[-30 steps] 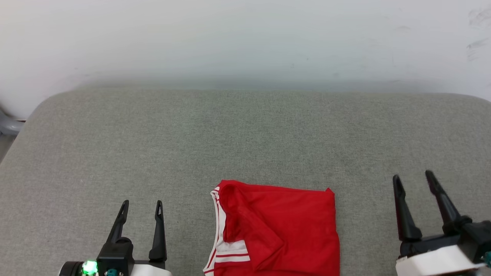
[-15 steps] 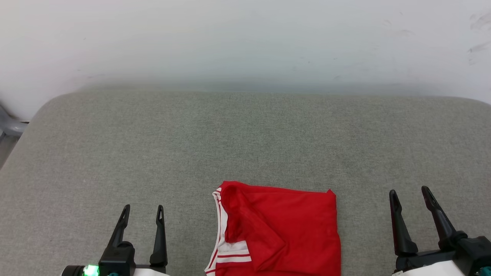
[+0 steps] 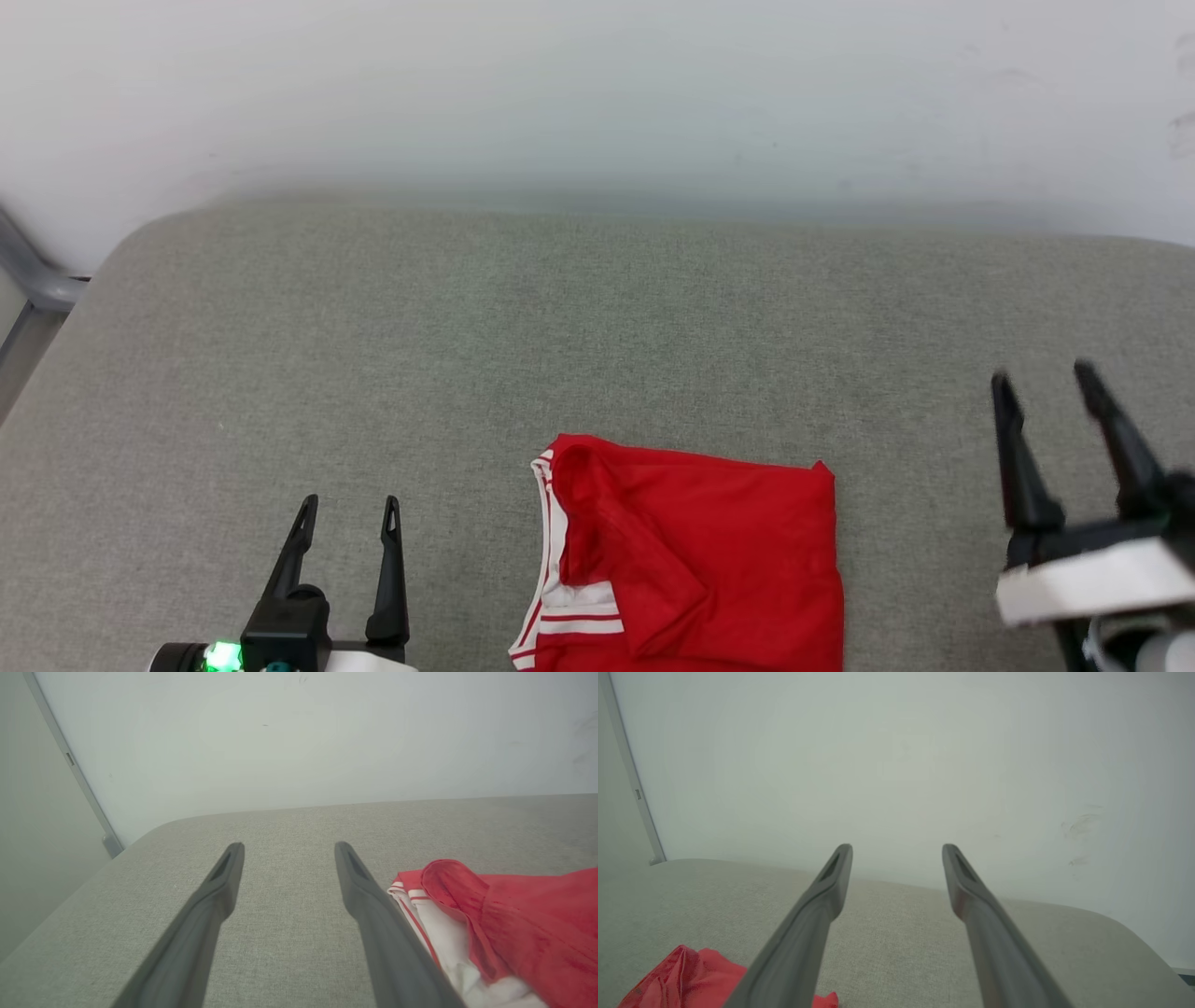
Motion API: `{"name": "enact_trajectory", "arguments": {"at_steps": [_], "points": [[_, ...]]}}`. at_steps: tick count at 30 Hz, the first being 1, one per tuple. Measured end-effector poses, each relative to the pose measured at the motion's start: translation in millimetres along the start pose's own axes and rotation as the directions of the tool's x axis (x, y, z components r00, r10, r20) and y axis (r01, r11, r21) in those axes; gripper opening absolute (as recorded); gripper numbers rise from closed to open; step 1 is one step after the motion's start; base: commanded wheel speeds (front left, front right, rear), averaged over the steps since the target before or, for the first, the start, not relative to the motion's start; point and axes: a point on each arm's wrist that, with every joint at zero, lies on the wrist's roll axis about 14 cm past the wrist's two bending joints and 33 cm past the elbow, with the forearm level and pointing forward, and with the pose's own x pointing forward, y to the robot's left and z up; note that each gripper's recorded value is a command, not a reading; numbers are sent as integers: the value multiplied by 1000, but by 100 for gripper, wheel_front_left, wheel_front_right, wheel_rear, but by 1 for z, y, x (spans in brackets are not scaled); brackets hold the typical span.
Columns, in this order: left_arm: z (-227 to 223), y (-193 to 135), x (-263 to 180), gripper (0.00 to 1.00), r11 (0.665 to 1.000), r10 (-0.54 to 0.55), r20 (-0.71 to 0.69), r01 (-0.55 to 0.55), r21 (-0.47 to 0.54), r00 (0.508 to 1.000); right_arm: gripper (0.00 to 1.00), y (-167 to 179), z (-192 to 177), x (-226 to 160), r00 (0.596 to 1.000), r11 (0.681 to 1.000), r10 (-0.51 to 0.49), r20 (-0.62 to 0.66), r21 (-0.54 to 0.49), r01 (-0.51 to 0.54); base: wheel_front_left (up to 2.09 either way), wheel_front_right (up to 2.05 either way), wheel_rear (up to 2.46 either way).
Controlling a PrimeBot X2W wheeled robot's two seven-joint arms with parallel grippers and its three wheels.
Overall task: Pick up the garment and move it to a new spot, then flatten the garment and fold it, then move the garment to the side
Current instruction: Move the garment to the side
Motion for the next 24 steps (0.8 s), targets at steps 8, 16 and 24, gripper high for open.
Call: {"name": "enact_trajectory", "arguments": {"at_steps": [8, 16, 24], "points": [[-4, 4, 1, 100, 1000, 14, -13, -14, -1, 1000, 100, 39, -9, 42, 945, 975, 221, -241, 77, -209, 0, 0, 0], [-7, 6, 3, 100, 1000, 26, -26, -26, 0, 999, 100, 65, -77, 14, 654, 922, 380, -654, 214, -322, 0, 0, 0], [-10, 9, 7, 100, 999, 42, -36, -42, -3, 998, 100, 72, -133, -26, 373, 896, 417, -829, 305, -323, 0, 0, 0]]}}
